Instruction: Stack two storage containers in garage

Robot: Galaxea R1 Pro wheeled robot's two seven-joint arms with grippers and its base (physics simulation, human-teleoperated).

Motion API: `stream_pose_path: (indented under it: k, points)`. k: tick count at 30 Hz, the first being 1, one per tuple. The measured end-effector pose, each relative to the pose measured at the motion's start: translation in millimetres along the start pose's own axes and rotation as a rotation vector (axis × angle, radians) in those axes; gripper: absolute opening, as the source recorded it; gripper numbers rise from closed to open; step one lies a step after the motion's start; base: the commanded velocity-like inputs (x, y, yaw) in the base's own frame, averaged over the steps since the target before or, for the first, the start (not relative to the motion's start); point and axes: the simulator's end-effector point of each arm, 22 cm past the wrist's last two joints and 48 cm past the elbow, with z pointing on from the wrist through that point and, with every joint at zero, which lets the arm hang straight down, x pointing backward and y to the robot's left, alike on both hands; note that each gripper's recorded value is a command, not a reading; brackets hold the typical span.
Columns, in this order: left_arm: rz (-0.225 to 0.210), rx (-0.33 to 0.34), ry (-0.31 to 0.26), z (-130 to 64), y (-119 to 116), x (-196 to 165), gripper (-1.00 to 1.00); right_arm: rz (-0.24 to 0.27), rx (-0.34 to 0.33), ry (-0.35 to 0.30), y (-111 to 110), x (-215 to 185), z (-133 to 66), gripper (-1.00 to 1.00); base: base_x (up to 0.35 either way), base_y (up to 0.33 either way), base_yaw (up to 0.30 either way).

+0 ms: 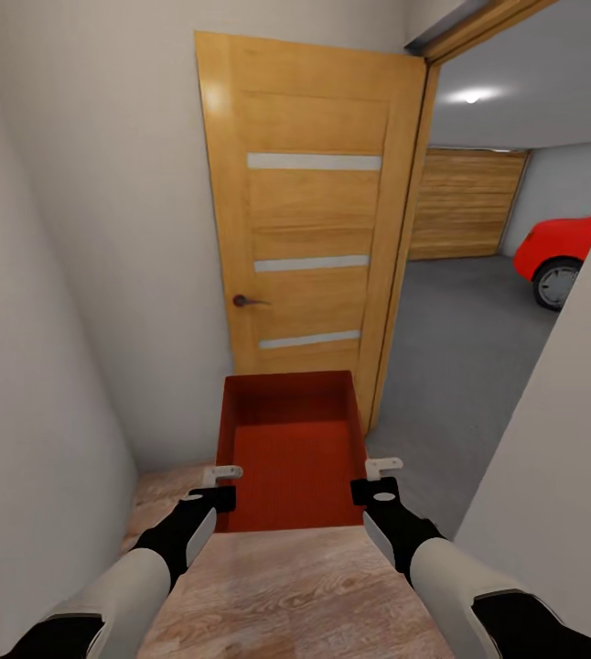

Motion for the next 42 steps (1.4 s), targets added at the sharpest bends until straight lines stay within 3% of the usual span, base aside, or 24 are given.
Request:
stream_pose_path:
  k: [13, 42]
  points:
    - [0.000, 0.000, 0.000, 0.0, -0.1, 0.1, -1.00, 0.000, 0.000, 0.000, -0.1, 0.0, 0.0, -1.00, 0.120, 0.257, -0.242]
    - [0.000, 0.000, 0.000, -0.1, -0.2, 0.2, -1.00, 0.000, 0.000, 0.000, -0.2, 0.0, 0.0, -1.00, 0.136, 0.145, -0.242]
